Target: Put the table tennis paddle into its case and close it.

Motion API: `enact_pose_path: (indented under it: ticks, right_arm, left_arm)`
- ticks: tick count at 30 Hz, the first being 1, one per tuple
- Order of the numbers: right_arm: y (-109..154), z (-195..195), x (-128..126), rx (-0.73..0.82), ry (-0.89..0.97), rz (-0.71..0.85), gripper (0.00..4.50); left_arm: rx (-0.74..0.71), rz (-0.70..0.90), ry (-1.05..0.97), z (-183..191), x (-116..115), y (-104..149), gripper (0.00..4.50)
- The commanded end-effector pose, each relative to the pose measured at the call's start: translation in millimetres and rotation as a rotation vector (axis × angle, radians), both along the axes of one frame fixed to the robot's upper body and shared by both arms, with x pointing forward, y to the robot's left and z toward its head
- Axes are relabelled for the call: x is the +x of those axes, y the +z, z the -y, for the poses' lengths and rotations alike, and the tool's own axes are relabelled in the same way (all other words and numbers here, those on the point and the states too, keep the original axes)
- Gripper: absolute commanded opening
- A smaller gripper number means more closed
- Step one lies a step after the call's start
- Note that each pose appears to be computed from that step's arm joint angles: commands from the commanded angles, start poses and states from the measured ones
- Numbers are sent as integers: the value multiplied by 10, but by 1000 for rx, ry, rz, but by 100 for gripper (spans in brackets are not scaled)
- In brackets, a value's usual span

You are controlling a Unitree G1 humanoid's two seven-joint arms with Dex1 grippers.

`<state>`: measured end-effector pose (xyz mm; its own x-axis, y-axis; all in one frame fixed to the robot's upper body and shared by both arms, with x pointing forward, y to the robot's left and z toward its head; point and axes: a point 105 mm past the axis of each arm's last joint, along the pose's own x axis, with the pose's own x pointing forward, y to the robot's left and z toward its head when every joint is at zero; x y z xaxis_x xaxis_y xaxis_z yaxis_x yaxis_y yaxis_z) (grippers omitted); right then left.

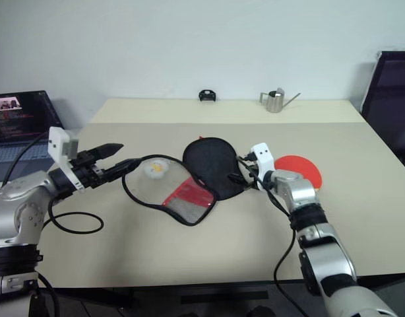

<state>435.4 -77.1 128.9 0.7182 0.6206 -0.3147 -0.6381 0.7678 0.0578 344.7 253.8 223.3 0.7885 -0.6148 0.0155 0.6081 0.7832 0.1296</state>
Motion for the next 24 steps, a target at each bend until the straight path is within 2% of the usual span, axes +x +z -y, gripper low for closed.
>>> enact_pose_path:
  ticks: [1,10,11,14,24]
  right_arm:
    - [76,12,132,-44,-46,74,450]
    - [30,-76,188,-66,-49,67,450]
    - [31,-110,178,-68,-34,69,432]
    - [18,-193,147,-81,3,74,360]
    - [-57,-316,85,-162,53,93,4]
  left_arm:
    - [28,57,-5,9,-56,159,445]
    - [26,63,6,11,-68,161,445]
    - [26,63,4,14,-70,159,449]
    - [27,61,2,17,-74,155,450]
    - [25,57,0,33,-75,119,450]
